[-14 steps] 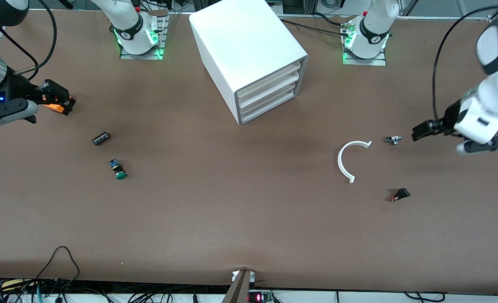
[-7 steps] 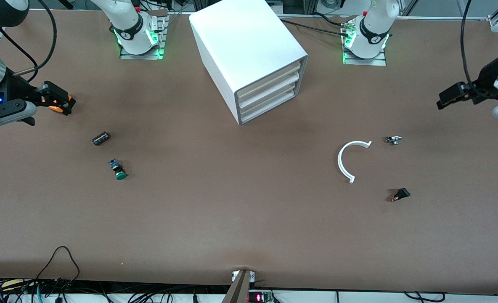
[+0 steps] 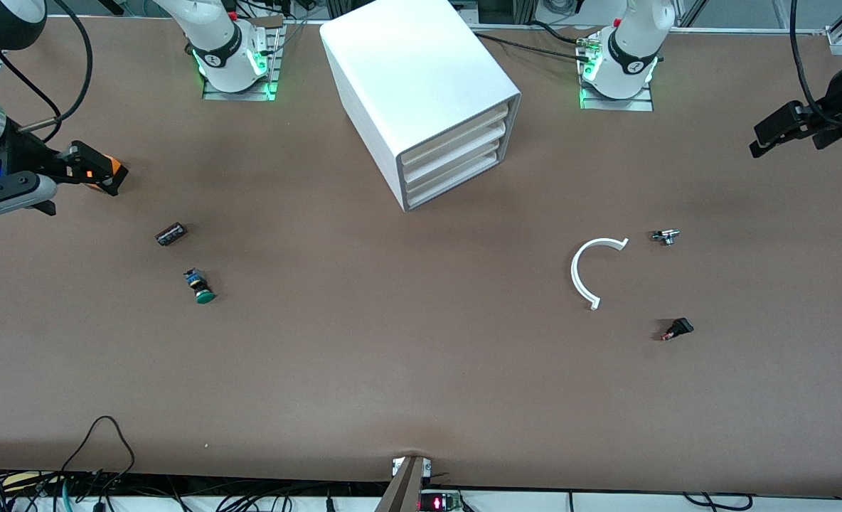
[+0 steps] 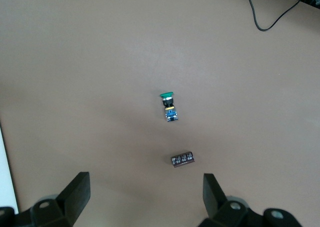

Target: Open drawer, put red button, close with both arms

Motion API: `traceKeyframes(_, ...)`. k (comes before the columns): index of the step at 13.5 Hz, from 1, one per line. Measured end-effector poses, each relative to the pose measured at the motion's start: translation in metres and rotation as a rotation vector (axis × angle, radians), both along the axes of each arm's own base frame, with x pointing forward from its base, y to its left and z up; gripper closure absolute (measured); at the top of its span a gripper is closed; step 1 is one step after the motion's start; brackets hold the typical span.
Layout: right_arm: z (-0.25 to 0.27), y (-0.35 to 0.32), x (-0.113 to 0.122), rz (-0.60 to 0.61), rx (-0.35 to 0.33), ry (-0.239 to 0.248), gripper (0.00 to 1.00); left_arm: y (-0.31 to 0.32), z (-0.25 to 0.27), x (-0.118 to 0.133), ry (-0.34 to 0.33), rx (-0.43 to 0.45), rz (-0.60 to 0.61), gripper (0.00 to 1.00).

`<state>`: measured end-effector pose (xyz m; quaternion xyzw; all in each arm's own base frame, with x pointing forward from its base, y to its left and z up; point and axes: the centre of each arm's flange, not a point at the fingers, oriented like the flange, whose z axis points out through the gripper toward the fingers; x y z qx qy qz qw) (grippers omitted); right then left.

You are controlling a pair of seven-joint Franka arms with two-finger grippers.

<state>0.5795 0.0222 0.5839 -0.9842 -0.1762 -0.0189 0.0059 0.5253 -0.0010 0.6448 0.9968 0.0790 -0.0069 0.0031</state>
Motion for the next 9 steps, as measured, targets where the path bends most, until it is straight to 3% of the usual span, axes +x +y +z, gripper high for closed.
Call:
traceKeyframes(6,-0.001,-0.001,0.001,-0.003,0.003,0.001,0.00,0.002,0.002,0.003,-0.027,-0.001,0.004,0.00)
traceKeyframes(9,-0.003,-0.001,0.002,-0.003,0.003,0.004,0.00,0.006,0.003,0.019,-0.116,0.000,-0.037,0.00)
